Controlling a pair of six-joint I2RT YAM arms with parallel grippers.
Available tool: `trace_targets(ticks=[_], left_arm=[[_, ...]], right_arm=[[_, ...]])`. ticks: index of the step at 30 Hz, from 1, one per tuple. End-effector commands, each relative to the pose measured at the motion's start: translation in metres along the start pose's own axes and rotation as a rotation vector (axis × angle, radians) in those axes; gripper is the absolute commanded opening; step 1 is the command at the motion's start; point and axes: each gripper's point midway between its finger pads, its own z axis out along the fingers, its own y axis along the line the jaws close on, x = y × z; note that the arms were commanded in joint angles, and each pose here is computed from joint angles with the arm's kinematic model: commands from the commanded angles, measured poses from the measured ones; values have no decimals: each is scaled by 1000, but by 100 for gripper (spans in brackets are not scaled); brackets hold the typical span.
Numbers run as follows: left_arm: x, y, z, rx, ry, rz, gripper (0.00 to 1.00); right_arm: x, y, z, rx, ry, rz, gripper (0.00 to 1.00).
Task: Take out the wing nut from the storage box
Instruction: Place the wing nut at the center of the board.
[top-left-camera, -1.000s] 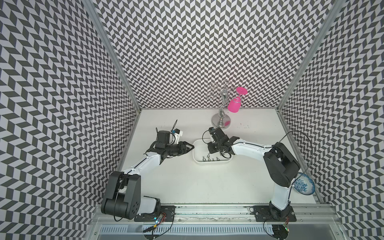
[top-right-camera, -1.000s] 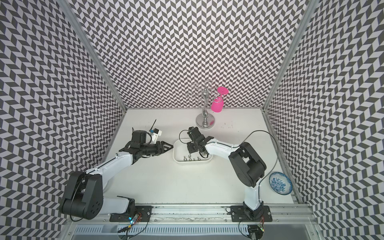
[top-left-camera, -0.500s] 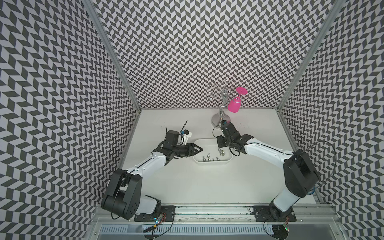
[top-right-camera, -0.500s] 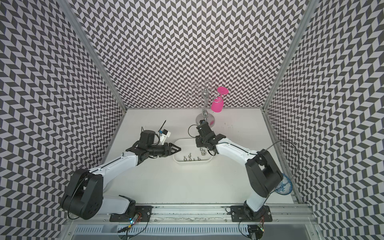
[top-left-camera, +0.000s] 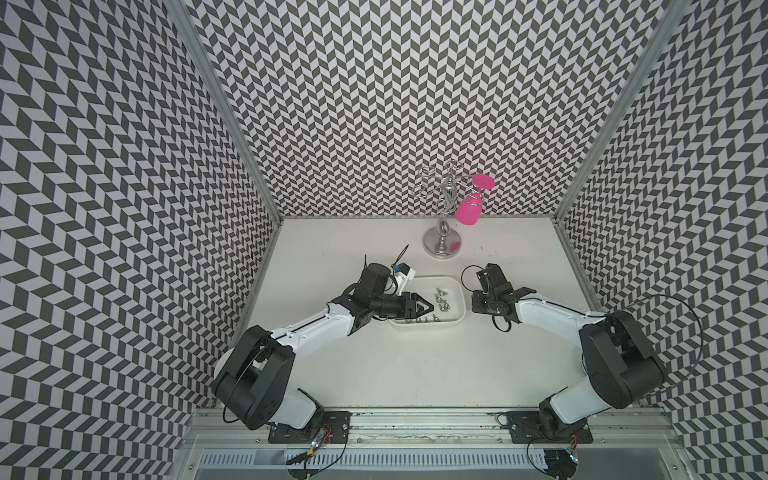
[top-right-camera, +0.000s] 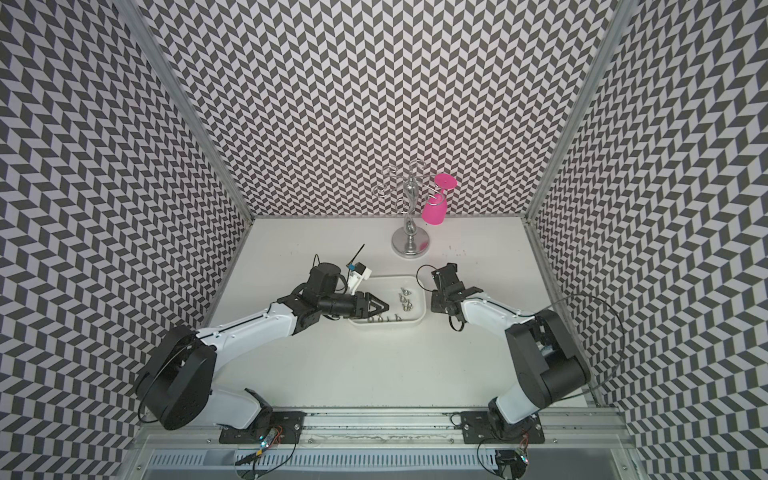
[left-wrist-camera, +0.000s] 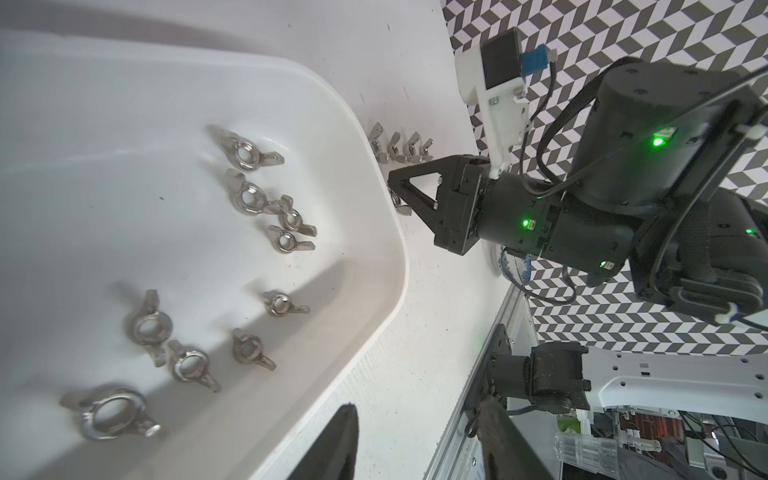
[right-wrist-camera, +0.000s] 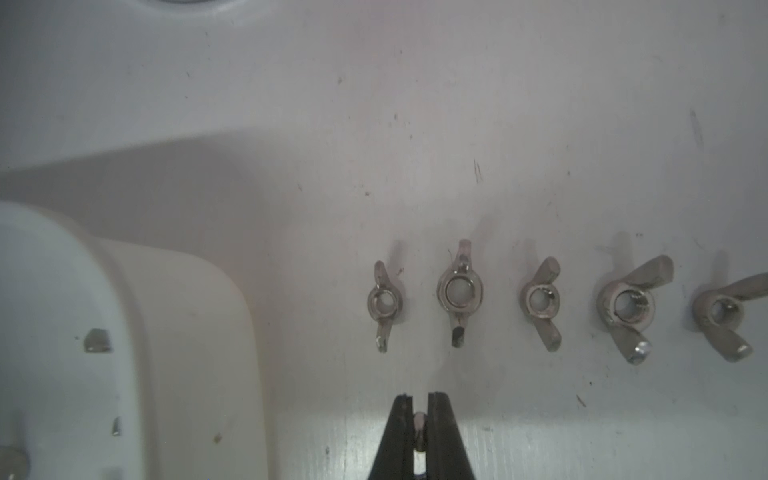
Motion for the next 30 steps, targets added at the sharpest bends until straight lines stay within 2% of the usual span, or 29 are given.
trace_targets(ticks=[1, 14, 24, 30], left_arm=[[-9, -10, 3, 23, -45, 19, 51], [-5, -7, -4, -15, -43, 43, 51], [-6, -6, -4, -18, -42, 38, 51], [-5, -4, 2, 5, -34, 16, 51]], right_arm=[[-10, 7, 3, -22, -48, 21, 0], [-2, 11, 11, -34, -11, -1, 0], [4, 9, 12, 11, -8, -32, 0], [6, 11, 13, 23, -6, -45, 5]])
